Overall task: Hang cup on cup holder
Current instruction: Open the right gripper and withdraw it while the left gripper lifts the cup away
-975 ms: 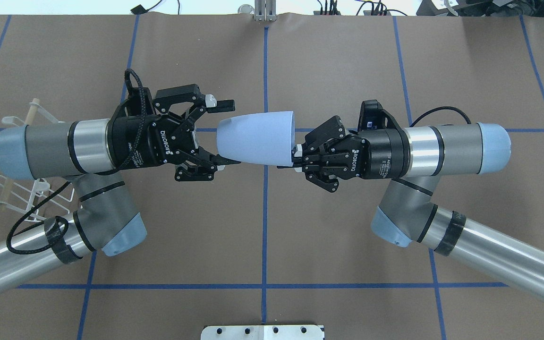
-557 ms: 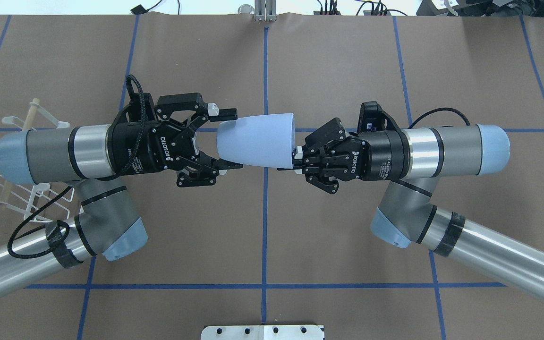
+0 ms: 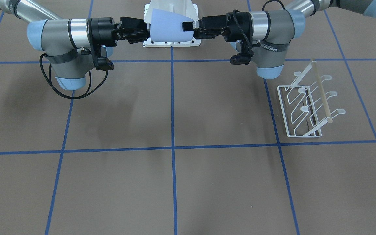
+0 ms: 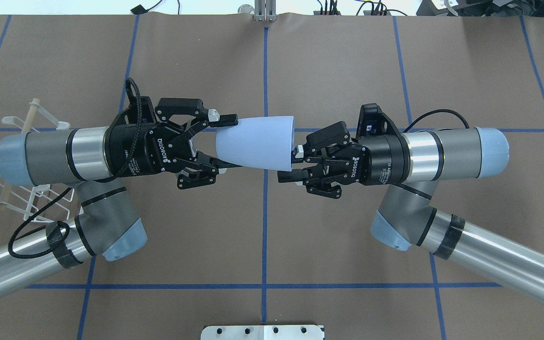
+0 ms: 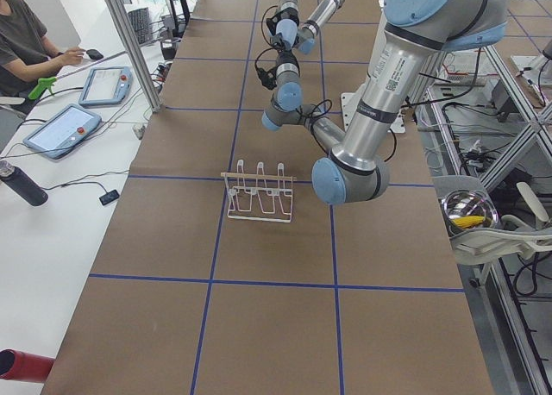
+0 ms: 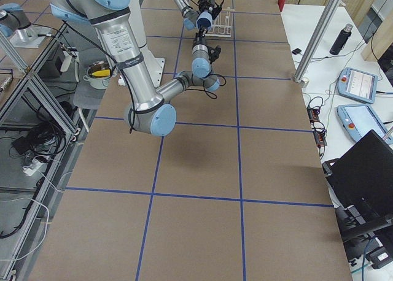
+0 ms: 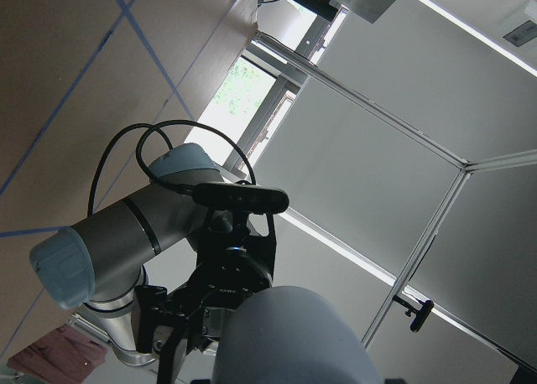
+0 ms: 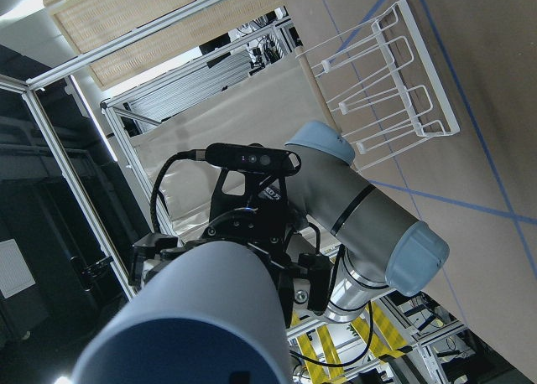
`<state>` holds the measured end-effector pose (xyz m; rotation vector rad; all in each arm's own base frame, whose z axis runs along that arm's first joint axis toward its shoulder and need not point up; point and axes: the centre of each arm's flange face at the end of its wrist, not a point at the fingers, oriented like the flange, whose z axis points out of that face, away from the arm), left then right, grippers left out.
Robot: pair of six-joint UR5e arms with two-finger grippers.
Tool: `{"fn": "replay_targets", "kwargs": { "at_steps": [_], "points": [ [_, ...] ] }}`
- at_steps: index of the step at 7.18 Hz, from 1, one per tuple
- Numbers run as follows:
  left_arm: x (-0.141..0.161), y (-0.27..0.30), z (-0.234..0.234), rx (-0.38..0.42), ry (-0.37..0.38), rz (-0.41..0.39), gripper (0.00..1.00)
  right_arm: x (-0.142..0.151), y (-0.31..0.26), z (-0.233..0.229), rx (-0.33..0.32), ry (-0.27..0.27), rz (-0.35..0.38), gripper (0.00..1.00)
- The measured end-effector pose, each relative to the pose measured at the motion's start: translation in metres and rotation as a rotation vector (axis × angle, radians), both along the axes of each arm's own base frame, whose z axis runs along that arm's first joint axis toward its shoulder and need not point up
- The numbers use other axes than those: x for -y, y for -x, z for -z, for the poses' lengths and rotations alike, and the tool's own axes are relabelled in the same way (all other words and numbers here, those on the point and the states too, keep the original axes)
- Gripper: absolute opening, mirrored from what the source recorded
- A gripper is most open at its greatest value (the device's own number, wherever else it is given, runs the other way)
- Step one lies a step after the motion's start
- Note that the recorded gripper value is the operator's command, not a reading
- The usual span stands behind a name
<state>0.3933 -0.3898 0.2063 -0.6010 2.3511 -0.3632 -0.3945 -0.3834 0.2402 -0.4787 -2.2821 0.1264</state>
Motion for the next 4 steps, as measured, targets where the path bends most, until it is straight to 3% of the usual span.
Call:
{"fn": "replay_targets", "kwargs": {
  "at_steps": [2, 4],
  "points": [
    [0.008, 0.01, 0.003, -0.001, -0.025, 0.049, 0.0, 0.015, -0.027, -0.005, -0.018, -0.061, -0.055, 1.0],
    [0.047, 0.05, 0.004, 0.047, -0.045, 0.158, 0.0, 0.022, -0.057, -0.037, -0.062, -0.153, -0.165, 1.0]
  ]
}}
